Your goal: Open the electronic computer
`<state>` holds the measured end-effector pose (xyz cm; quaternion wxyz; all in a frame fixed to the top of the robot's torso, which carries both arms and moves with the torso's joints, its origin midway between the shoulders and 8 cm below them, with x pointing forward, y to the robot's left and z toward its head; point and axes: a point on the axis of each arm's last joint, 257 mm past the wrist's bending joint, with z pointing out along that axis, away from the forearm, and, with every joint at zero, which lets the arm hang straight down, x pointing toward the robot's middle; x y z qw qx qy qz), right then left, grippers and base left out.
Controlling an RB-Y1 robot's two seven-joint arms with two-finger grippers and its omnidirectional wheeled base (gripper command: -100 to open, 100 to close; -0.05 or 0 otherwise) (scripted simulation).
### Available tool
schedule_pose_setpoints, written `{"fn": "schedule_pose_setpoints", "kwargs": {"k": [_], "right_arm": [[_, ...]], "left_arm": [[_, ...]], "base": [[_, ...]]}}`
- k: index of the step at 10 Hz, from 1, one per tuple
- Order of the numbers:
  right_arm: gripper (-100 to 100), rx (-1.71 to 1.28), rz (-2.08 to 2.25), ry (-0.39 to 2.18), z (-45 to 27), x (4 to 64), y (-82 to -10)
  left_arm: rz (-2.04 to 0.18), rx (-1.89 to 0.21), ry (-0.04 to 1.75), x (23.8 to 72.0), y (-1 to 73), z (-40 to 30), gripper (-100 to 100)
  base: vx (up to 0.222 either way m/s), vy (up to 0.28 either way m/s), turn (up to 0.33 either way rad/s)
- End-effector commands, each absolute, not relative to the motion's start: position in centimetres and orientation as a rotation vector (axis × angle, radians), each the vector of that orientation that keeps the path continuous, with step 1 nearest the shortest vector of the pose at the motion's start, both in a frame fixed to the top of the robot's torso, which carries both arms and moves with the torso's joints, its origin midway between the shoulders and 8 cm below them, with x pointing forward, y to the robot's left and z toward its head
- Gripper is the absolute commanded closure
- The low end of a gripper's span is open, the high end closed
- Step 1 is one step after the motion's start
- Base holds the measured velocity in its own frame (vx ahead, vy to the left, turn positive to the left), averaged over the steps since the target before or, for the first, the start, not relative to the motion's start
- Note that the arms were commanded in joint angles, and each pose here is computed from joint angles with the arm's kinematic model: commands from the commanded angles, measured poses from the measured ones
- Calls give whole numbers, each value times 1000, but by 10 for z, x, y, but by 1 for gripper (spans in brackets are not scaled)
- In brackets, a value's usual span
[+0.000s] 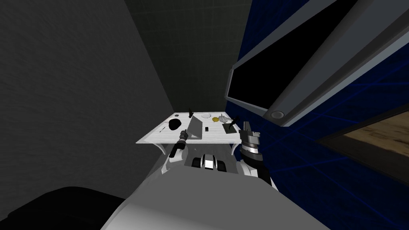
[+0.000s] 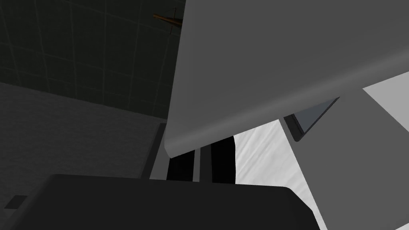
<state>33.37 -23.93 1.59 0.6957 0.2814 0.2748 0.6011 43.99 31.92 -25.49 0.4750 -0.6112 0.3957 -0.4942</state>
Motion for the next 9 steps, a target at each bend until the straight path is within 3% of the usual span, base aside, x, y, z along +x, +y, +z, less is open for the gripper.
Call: {"fn": "schedule_pose_setpoints", "kwargs": {"k": [1, 6, 7, 9], "right_arm": [[0, 628, 1341, 613, 16, 334, -239], [0, 628, 1341, 613, 16, 334, -239], [0, 628, 1341, 613, 16, 334, -239], [0, 628, 1341, 613, 16, 334, -239]], "left_arm": [[-1231, -1526, 950, 443, 314, -262, 100], [-1368, -1637, 834, 446, 295, -293, 100], [-1343, -1627, 858, 443, 300, -286, -100], [-1345, -1627, 859, 440, 303, -275, -100]], "base": [[-10, 50, -2], [-10, 70, -35], [9, 34, -9], [23, -26, 21]]}}
